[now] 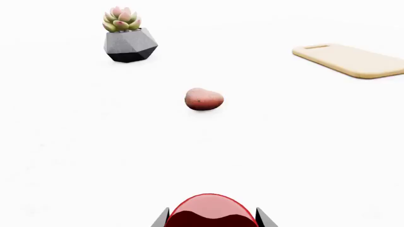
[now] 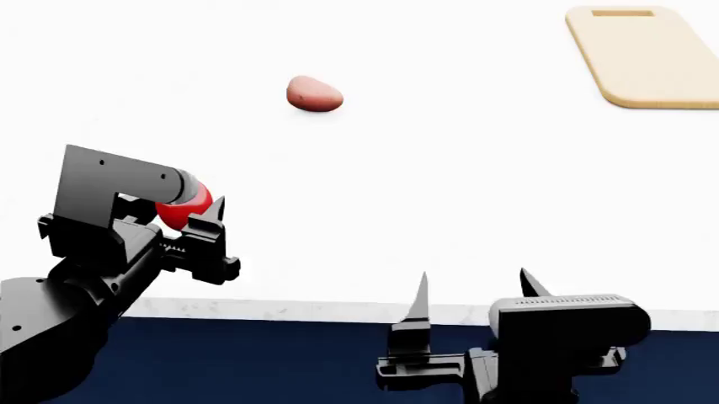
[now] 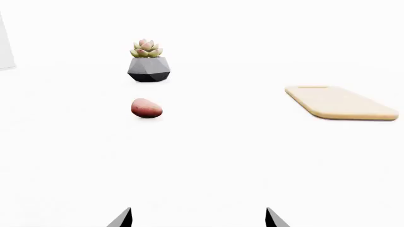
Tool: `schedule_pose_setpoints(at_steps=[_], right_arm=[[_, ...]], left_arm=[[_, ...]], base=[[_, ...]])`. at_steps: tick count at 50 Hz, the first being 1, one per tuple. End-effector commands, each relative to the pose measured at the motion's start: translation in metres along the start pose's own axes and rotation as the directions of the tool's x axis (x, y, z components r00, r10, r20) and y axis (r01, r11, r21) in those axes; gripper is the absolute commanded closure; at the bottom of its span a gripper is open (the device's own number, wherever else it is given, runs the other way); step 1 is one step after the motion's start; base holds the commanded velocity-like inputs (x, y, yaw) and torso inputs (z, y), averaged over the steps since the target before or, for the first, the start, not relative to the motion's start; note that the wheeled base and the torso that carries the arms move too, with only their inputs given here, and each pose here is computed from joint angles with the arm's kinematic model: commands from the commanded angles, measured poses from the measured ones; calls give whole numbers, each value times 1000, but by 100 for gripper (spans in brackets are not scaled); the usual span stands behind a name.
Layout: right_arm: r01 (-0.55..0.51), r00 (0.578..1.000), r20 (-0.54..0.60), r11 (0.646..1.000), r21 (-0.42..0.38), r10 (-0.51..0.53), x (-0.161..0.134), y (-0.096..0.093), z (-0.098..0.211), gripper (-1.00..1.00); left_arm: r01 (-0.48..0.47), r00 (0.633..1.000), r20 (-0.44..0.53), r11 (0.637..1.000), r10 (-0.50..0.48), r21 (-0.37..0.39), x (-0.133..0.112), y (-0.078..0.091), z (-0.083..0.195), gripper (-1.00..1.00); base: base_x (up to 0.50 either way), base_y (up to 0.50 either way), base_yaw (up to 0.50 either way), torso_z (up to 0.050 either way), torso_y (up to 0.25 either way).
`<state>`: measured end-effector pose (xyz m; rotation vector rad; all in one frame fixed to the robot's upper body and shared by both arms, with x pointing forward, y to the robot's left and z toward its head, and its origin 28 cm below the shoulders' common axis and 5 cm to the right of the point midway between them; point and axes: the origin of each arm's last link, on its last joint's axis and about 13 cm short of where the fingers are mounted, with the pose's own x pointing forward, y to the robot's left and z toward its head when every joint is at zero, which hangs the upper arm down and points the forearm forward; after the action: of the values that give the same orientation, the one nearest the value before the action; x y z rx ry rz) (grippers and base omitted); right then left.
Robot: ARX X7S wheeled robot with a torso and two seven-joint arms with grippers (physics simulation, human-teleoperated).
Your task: Place the cherry and the sweet potato on separate cutting boards.
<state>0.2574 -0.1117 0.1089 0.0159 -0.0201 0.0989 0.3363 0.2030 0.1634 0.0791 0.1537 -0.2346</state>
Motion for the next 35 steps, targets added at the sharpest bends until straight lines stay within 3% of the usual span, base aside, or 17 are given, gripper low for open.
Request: schedule_pose_setpoints(at_steps=[1,5,7,17,35], right_arm=[[-116,993,5,993,-12,116,20,-13,63,-100],[-142,990,-12,990,-19,142,25,-19,73,-100],[-158,987,-33,987,34,159,25,-21,71,-100],[-164,984,-68,986,-6,164,27,-29,75,-100],[-131,989,-71,991,7,131,25,-34,76,-100]], left_arm=[[-38,999,15,999,38,33,-21,17,12,100],[-56,998,4,996,56,71,-25,24,7,100],[-72,997,5,996,72,55,-30,28,9,100],[-87,996,37,995,85,53,-34,37,27,100],[-90,996,36,993,87,73,-34,41,31,100]], base=[[0,0,0,0,0],[0,0,0,0,0],[0,0,0,0,0],[0,0,0,0,0],[305,0,0,0,0]])
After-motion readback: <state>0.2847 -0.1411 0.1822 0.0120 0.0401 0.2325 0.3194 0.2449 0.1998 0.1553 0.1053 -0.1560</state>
